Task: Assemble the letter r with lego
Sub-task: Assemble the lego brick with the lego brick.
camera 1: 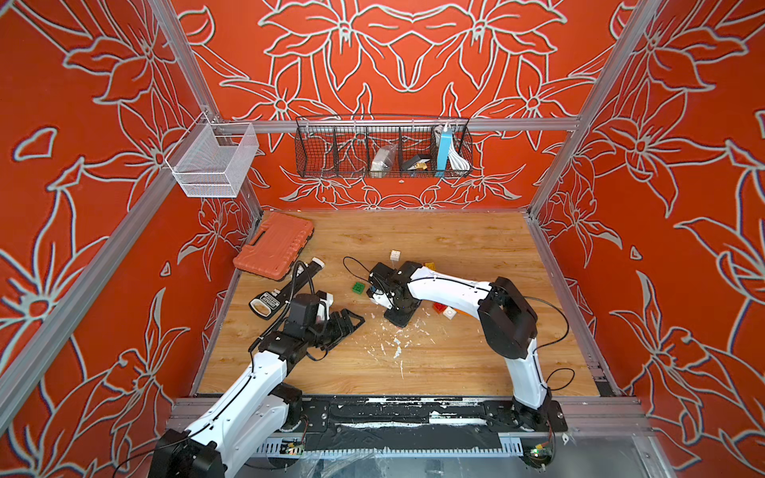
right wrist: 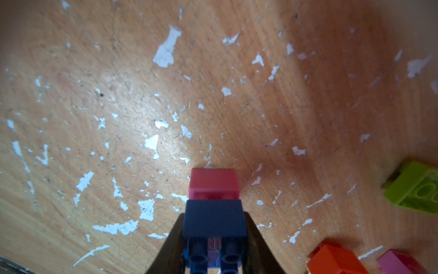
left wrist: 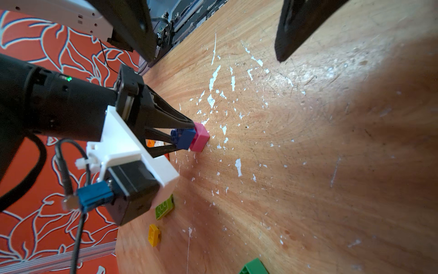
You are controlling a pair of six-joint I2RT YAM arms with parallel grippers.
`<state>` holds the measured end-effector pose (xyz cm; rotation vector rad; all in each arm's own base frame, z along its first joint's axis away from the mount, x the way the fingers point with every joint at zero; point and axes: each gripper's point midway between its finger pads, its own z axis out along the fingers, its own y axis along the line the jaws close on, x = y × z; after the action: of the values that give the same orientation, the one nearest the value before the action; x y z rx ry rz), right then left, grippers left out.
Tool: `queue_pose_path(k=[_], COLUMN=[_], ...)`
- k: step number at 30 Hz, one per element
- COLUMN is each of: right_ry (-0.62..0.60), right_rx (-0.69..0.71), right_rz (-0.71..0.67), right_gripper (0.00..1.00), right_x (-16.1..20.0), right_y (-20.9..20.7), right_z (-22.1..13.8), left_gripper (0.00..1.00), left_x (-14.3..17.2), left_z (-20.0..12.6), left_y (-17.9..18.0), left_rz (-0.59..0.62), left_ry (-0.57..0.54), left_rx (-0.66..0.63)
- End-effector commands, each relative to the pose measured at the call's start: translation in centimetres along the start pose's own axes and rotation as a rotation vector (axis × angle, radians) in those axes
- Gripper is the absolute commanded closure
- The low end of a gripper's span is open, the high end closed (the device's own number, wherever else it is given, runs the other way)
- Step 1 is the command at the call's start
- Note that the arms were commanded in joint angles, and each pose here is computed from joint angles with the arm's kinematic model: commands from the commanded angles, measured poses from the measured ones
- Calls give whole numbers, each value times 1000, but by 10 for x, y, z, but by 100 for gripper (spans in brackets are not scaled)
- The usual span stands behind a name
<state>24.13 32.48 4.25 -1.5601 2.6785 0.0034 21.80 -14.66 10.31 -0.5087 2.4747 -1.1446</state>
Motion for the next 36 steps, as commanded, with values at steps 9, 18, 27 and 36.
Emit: queue_pose_path(k=[9,18,27,36], right_ry=[141,162,188,135], right_rx=[-112,-95,-82,-86], right_rz=[-84,-120,79,365], right_gripper=[100,100,100,100], right_x=[24,23,21,12], right_y=[22,18,15,18], right_z=[52,57,57,54], left_gripper=[21,21,21,21], left_x=[-7,-8,-7,-10], left_z=[-11,-16,-15,-9], left_y=[-11,-13,-10,-9], left_rz=[23,44,40,36], left_ry=[-25,-32,-28,-17], left_rx=[-2,-16,-23,-28])
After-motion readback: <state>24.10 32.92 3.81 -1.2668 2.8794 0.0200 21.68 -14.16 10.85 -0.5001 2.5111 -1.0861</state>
